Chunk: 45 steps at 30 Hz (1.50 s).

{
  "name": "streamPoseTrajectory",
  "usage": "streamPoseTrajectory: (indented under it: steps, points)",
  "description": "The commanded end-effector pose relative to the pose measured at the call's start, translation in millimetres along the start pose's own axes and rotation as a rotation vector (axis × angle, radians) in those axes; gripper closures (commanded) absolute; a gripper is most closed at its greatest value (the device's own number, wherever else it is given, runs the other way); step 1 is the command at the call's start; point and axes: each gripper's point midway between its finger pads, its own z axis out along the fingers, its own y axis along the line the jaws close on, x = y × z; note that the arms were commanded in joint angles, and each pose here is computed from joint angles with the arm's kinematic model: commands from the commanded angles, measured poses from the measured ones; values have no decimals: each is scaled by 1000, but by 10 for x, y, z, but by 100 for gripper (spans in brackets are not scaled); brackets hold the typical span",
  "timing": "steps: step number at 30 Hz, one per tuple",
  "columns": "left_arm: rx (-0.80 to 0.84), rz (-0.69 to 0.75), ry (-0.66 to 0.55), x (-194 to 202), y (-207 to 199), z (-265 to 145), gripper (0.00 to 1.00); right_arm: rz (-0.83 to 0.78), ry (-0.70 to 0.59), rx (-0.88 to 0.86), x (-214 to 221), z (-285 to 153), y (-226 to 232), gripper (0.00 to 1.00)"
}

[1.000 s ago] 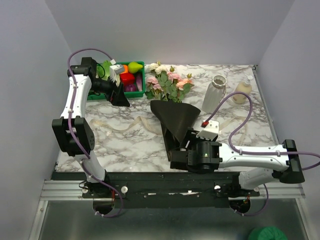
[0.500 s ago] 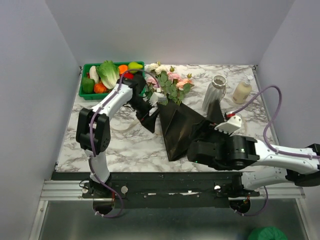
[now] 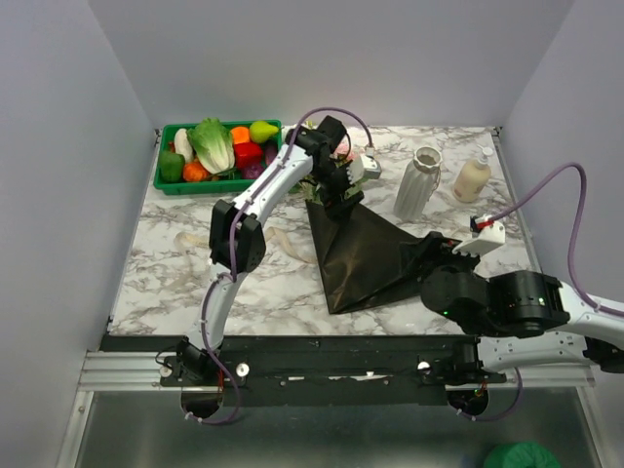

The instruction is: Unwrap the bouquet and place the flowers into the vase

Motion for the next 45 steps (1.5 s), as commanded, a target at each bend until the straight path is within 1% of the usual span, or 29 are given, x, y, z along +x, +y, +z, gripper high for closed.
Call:
streamPoseTrajectory:
  steps: [1, 2, 4, 7, 11, 14, 17, 18, 19, 20, 21, 23, 24, 25, 26, 27, 28, 29, 30, 31, 33, 34, 36, 38, 39, 41, 42, 44, 45]
  points:
    - [58, 2, 200, 324, -201, 285, 1, 14, -9, -126, -84, -63, 40, 16]
    - [54, -9, 195, 321, -177, 331, 1, 1, -7, -138, -19, -49, 13, 16]
    - [42, -12, 171, 292, -85, 434, 1, 32, -25, -205, -93, -89, 44, 16]
    - [-1, -36, 154, 284, 56, 546, 1, 11, -28, -237, -51, -89, 49, 16]
    - [-80, -46, 129, 275, 234, 617, 1, -46, -11, -239, 30, -69, 105, 16]
    - [-141, -43, 82, 147, 350, 579, 1, -87, -19, -197, 81, -18, 81, 16]
    - [-153, -44, 63, 115, 375, 517, 1, -3, 77, -9, 309, 49, -330, 16]
    - [-162, -43, 72, 135, 378, 487, 1, 12, 95, 96, 382, 132, -525, 15]
    - [-173, -45, 82, 174, 408, 461, 1, 1, 172, 128, 628, 167, -616, 13]
    - [-175, -49, 105, 257, 413, 475, 1, 9, 197, 152, 732, 207, -676, 13]
    - [-185, -60, 116, 307, 434, 451, 1, 58, 190, 148, 746, 282, -663, 12]
    - [-194, -92, 132, 440, 490, 377, 1, 69, 255, 140, 1072, 362, -747, 11]
    - [-195, -121, 141, 520, 476, 351, 1, 114, 234, 124, 1072, 463, -713, 11]
    - [-203, -128, 144, 565, 498, 331, 1, 146, 253, 90, 1126, 469, -690, 11]
    - [-212, -143, 144, 623, 532, 274, 1, 136, 270, 93, 1290, 525, -761, 11]
    - [-210, -156, 156, 700, 502, 251, 1, 166, 235, 52, 1228, 615, -691, 9]
    - [-214, -155, 157, 734, 511, 222, 2, 186, 252, -9, 1254, 618, -610, 8]
    - [-211, -162, 158, 765, 502, 200, 3, 197, 251, -26, 1277, 651, -605, 8]
    - [-214, -176, 159, 822, 510, 155, 6, 209, 219, -44, 1233, 735, -607, 8]
    - [-209, -174, 164, 847, 500, 132, 14, 211, 232, -82, 1254, 745, -563, 7]
    - [-200, -187, 158, 879, 516, 86, 19, 221, 165, -138, 1079, 820, -518, 7]
    - [-196, -192, 160, 885, 504, 67, 19, 210, 178, -177, 1125, 832, -488, 7]
    - [-198, -197, 155, 888, 516, 43, 18, 191, 157, -152, 1058, 944, -584, 6]
    - [-200, -200, 152, 893, 523, 23, 16, 177, 189, -192, 1069, 995, -563, 6]
    - [-199, -197, 152, 893, 523, 26, 15, 168, 160, -192, 979, 1105, -609, 7]
    - [-200, -198, 155, 905, 523, 17, 14, 160, 188, -222, 981, 1171, -594, 7]
    - [-199, -197, 158, 913, 522, 21, 14, 143, 181, -181, 957, 1292, -713, 7]
    - [-197, -198, 158, 925, 519, 10, 13, 128, 210, -200, 963, 1375, -724, 9]
    - [-196, -197, 158, 932, 512, 1, 13, 125, 186, -195, 875, 1448, -786, 9]
